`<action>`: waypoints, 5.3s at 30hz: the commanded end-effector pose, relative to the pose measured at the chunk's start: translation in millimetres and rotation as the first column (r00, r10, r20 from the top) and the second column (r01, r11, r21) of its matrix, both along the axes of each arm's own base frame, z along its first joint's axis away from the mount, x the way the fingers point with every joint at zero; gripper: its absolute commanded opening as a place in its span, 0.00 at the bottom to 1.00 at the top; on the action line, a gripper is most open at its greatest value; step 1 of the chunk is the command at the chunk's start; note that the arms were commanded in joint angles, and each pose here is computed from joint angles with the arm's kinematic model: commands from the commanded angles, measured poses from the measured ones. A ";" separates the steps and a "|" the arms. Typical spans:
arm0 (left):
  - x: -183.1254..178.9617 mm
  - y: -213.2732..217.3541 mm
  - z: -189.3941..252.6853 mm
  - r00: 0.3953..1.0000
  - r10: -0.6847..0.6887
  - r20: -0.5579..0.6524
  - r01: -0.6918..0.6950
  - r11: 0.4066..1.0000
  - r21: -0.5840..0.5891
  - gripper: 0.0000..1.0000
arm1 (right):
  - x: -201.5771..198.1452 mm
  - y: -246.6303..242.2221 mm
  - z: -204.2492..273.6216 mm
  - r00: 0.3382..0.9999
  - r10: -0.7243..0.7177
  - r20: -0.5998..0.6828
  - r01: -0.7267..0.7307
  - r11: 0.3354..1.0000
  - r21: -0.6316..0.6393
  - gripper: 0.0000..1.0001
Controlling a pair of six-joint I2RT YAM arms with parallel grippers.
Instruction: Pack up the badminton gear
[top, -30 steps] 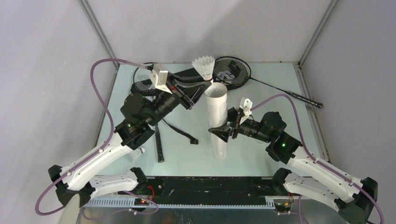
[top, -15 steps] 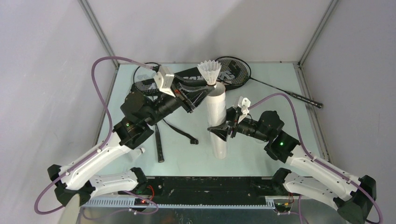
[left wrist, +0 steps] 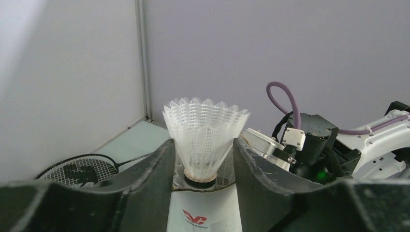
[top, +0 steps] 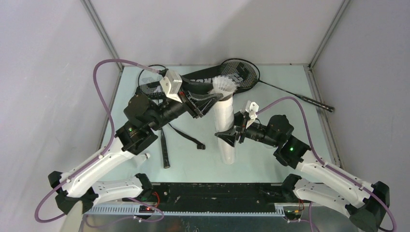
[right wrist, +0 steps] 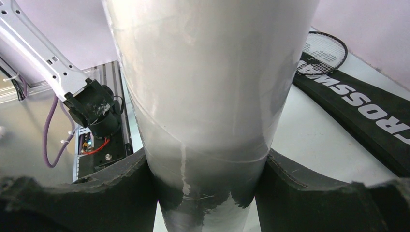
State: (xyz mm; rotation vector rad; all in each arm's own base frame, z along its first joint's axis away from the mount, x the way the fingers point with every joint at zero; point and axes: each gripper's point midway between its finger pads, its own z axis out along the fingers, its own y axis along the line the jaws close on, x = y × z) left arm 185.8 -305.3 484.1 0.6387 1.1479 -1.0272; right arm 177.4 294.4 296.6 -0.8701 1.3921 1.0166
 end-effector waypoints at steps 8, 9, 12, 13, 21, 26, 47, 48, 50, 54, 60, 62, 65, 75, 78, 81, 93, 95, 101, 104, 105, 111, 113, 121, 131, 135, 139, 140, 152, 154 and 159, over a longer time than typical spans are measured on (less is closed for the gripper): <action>-5.8 -0.1 -12.9 1.000 -0.008 0.000 0.008 0.999 0.049 0.67 | 2.1 -5.3 66.3 0.990 -0.039 0.135 0.021 0.992 0.128 0.51; -6.0 1.4 -13.5 1.000 -0.003 0.000 0.003 0.999 0.047 0.70 | 3.2 -5.3 64.3 0.990 -0.042 0.134 0.026 0.992 0.120 0.51; -9.2 6.1 -10.3 1.000 -0.003 0.003 0.003 0.999 0.035 0.76 | 5.3 -5.9 59.4 0.990 -0.050 0.132 0.036 0.994 0.101 0.51; -11.5 9.2 -7.8 1.000 -0.003 0.004 0.003 1.000 0.030 0.81 | 5.8 -6.4 58.3 0.989 -0.053 0.136 0.040 0.995 0.095 0.51; -10.5 46.2 11.0 0.992 0.112 -0.061 -0.115 0.992 -0.052 1.00 | 7.4 -9.1 40.8 0.989 -0.056 0.134 0.053 0.998 0.021 0.51; 5.1 65.0 6.1 0.958 0.225 -0.176 -0.241 0.968 -0.073 1.00 | 6.9 -7.7 35.2 0.986 -0.043 0.162 0.046 0.999 -0.011 0.51; -3.6 44.1 -68.1 0.994 0.105 0.031 -0.107 0.874 0.473 1.00 | -19.0 -3.4 26.0 0.951 0.095 0.294 -0.065 0.992 -0.111 0.51; 0.4 45.5 -66.5 0.991 0.132 0.025 -0.128 0.875 0.467 1.00 | -18.5 -3.4 26.0 0.951 0.093 0.293 -0.063 0.992 -0.111 0.51; 7.9 49.8 -54.4 0.982 0.190 0.024 -0.182 0.887 0.424 1.00 | -14.9 -4.3 27.5 0.958 0.069 0.279 -0.043 0.994 -0.098 0.51; 11.4 75.1 -9.2 0.950 0.309 0.035 -0.310 0.932 0.187 1.00 | 4.4 -12.2 36.8 0.973 -0.057 0.224 0.067 0.997 -0.036 0.51; -20.3 130.7 42.5 0.937 0.348 0.034 -0.336 0.923 -0.185 1.00 | 36.9 -32.7 51.0 0.954 -0.293 0.065 0.288 0.954 0.084 0.51; -27.6 132.6 32.1 0.946 0.323 0.037 -0.311 0.932 -0.186 1.00 | 44.6 -40.1 59.5 0.934 -0.356 0.012 0.351 0.926 0.137 0.51; -21.9 112.4 -12.4 0.959 0.283 0.021 -0.280 0.955 -0.100 1.00 | 48.3 -47.9 72.8 0.921 -0.387 -0.056 0.389 0.897 0.209 0.52; -32.1 17.4 -147.0 0.994 -0.077 -0.076 0.077 0.997 -0.001 1.00 | -6.2 -13.2 108.4 0.999 -0.032 0.019 0.025 0.958 0.284 0.53; -36.4 6.3 -150.6 0.988 -0.132 -0.080 0.133 0.991 0.018 1.00 | -19.9 -5.6 113.3 0.998 0.039 0.053 -0.052 0.955 0.292 0.53; -38.1 2.0 -150.3 0.985 -0.155 -0.075 0.156 0.988 0.015 1.00 | -23.6 1.1 112.3 0.996 0.047 0.074 -0.067 0.956 0.284 0.53; -34.4 -9.8 -146.1 0.980 -0.180 -0.090 0.181 0.983 0.000 1.00 | -51.1 27.8 111.8 0.973 0.181 0.145 -0.215 0.937 0.276 0.52; -33.1 -10.9 -143.4 0.981 -0.177 -0.075 0.178 0.984 0.004 0.98 | -55.0 30.6 107.6 0.973 0.182 0.142 -0.214 0.941 0.260 0.52; -27.7 -9.2 -145.2 0.988 -0.144 -0.061 0.145 0.989 0.018 0.64 | -63.7 30.2 103.9 0.976 0.187 0.115 -0.211 0.945 0.248 0.55; -26.1 -4.8 -145.7 0.991 -0.122 -0.048 0.122 0.992 0.011 0.51 | -57.9 22.3 104.9 0.987 0.136 0.089 -0.154 0.955 0.254 0.78; -24.1 -3.0 -150.5 0.993 -0.106 -0.049 0.107 0.994 0.013 0.50 | -57.7 17.2 105.0 0.990 0.120 0.079 -0.136 0.958 0.252 0.83; -11.8 16.0 -162.7 1.000 0.015 -0.022 -0.015 1.000 0.004 0.43 | -38.5 -29.9 75.9 0.992 -0.112 -0.058 0.120 0.981 0.155 0.99; -8.8 25.7 -166.9 0.998 0.062 -0.002 -0.062 0.998 0.008 0.43 | -13.9 -61.4 48.3 0.929 -0.332 -0.166 0.347 0.935 0.072 0.99; 16.8 73.9 -202.2 0.943 0.332 0.007 -0.331 0.941 0.067 0.42 | 30.5 -188.7 -88.5 0.334 -0.887 -0.319 0.793 0.447 -0.414 0.99; 17.5 93.8 -239.1 0.918 0.395 0.037 -0.397 0.909 0.125 0.43 | 64.3 -206.3 -206.5 0.148 -0.906 -0.396 0.610 0.399 -0.685 0.91; 13.9 93.4 -244.4 0.924 0.378 0.056 -0.382 0.914 0.135 0.44 | 86.7 -201.0 -233.8 0.149 -0.910 -0.386 0.571 0.398 -0.718 0.82; 13.4 96.1 -248.0 0.921 0.384 0.064 -0.389 0.910 0.144 0.45 | 100.1 -198.5 -255.7 0.126 -0.910 -0.396 0.541 0.397 -0.741 0.70; 13.0 96.8 -247.4 0.921 0.384 0.066 -0.390 0.910 0.142 0.45 | 100.7 -200.4 -259.3 0.113 -0.913 -0.391 0.535 0.388 -0.750 0.65; 12.1 97.9 -250.3 0.921 0.383 0.066 -0.389 0.910 0.143 0.44 | 95.1 -210.7 -287.3 0.028 -0.942 -0.336 0.485 0.306 -0.819 0.18; 12.5 97.2 -251.3 0.922 0.382 0.067 -0.388 0.910 0.149 0.44 | 94.4 -209.7 -288.3 0.030 -0.942 -0.334 0.481 0.307 -0.821 0.09; 8.3 88.7 -255.2 0.937 0.334 0.099 -0.347 0.920 0.182 0.43 | 95.9 -200.8 -268.0 0.111 -0.939 -0.326 0.514 0.335 -0.790 0.00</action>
